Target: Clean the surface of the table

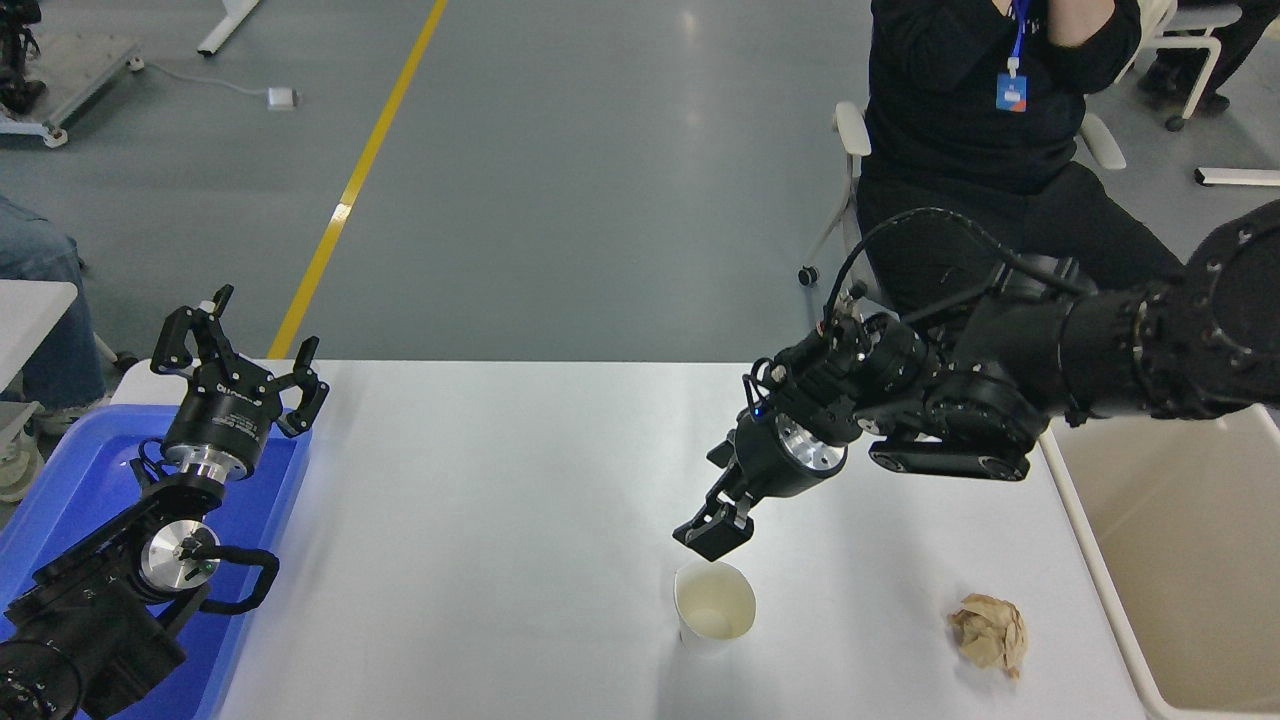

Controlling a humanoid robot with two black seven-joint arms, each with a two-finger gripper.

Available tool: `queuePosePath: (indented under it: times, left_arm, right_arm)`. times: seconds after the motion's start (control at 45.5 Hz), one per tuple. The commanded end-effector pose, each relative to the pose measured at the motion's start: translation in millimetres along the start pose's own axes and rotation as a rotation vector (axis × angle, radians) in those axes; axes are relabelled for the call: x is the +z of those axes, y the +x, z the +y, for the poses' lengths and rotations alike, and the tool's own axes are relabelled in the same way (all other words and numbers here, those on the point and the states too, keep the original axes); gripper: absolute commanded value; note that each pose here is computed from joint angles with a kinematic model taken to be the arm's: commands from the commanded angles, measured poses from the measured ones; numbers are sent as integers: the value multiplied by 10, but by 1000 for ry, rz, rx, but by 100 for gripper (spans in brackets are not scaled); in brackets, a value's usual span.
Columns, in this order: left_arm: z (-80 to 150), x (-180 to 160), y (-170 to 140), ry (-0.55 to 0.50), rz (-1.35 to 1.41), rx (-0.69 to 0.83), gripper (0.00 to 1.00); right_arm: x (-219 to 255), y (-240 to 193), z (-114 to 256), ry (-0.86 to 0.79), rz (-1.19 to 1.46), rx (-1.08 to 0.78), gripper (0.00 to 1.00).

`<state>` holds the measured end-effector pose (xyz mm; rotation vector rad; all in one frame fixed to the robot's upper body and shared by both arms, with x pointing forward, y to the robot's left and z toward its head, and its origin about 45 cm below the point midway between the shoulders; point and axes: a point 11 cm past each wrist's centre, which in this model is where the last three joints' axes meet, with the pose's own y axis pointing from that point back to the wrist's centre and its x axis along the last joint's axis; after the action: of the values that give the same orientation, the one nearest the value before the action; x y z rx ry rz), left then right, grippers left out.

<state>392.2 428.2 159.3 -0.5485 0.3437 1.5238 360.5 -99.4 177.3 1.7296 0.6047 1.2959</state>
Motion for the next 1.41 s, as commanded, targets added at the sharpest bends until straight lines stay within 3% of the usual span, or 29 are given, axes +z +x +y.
queuePosePath:
  times: [0.0, 0.374, 0.681, 0.791, 0.857, 0.901, 1.011, 1.385]
  left_arm:
    - [0, -3, -2, 0, 1, 0, 100]
    - [0, -3, -2, 0, 1, 0, 100]
    - [0, 4, 2, 0, -1, 0, 100]
    - [0, 4, 2, 0, -1, 0, 100]
    - [0, 4, 2, 0, -1, 0, 100]
    - [0, -3, -2, 0, 1, 0, 100]
    - [0, -3, -2, 0, 1, 0, 100]
    - [0, 4, 2, 0, -1, 0, 100]
  right_arm:
    - [-3, -268, -129, 10, -47, -27, 99]
    - [27, -482, -230, 5, -89, -34, 96]
    - [143, -701, -222, -29, -96, -83, 85]
    - [138, -723, -229, -25, -99, -85, 77]
    - [140, -732, -225, -23, -97, -87, 66]
    - [156, -745, -205, -24, -98, -91, 51]
    - [148, -748, -168, 7, -88, -100, 0]
    - [120, -766, -136, 68, -69, -112, 0]
